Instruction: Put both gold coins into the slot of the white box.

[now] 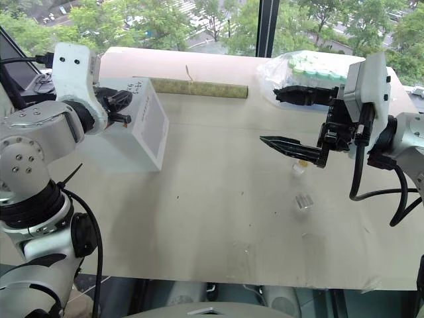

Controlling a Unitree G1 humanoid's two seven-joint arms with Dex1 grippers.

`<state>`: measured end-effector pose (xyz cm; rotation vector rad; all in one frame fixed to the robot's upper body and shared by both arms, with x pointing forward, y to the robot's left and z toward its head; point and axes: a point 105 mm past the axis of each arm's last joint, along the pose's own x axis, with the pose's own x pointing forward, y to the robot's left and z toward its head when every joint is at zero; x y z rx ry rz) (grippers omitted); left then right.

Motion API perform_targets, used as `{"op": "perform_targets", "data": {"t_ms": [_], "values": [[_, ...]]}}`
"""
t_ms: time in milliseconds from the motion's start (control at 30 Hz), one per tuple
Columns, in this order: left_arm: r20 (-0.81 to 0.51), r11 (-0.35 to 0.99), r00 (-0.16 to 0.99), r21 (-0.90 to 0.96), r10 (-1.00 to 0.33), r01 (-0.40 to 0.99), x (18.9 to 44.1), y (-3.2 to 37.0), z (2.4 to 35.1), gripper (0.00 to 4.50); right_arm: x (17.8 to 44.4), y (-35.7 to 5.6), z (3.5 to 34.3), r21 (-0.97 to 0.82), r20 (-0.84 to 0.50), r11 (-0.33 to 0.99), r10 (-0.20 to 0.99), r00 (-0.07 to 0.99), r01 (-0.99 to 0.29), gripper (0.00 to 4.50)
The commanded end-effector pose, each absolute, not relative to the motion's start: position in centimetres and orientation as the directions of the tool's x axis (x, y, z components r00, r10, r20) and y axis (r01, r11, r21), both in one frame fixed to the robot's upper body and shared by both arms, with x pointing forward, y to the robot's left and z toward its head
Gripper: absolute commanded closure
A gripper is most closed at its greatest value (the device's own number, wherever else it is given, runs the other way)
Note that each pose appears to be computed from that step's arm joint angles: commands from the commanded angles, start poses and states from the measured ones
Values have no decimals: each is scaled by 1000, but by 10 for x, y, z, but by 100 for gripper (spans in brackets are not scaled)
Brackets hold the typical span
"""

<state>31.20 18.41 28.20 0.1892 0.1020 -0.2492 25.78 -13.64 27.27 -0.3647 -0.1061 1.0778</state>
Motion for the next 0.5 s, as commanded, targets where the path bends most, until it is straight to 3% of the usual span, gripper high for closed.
{"op": "perform_targets", "data": {"t_ms": [33, 100, 267, 367, 500], "values": [[-8, 669, 679, 158, -734, 726, 257, 117, 280, 294, 282, -166, 237, -297, -235, 631, 679, 696, -717, 25], [-24, 499, 502, 79, -865, 863, 235, 104, 265, 294, 294, -181, 206, -271, -319, 719, 560, 765, -639, 25], [-161, 376, 397, 147, -903, 915, 229, 96, 232, 294, 312, -195, 167, -228, -376, 810, 439, 816, -541, 25], [-184, 315, 340, 155, -922, 936, 227, 96, 221, 287, 318, -199, 151, -258, -409, 812, 400, 820, -524, 100], [-200, 282, 311, 157, -929, 946, 228, 99, 213, 287, 323, -196, 147, -212, -399, 824, 417, 816, -525, 100]]}}
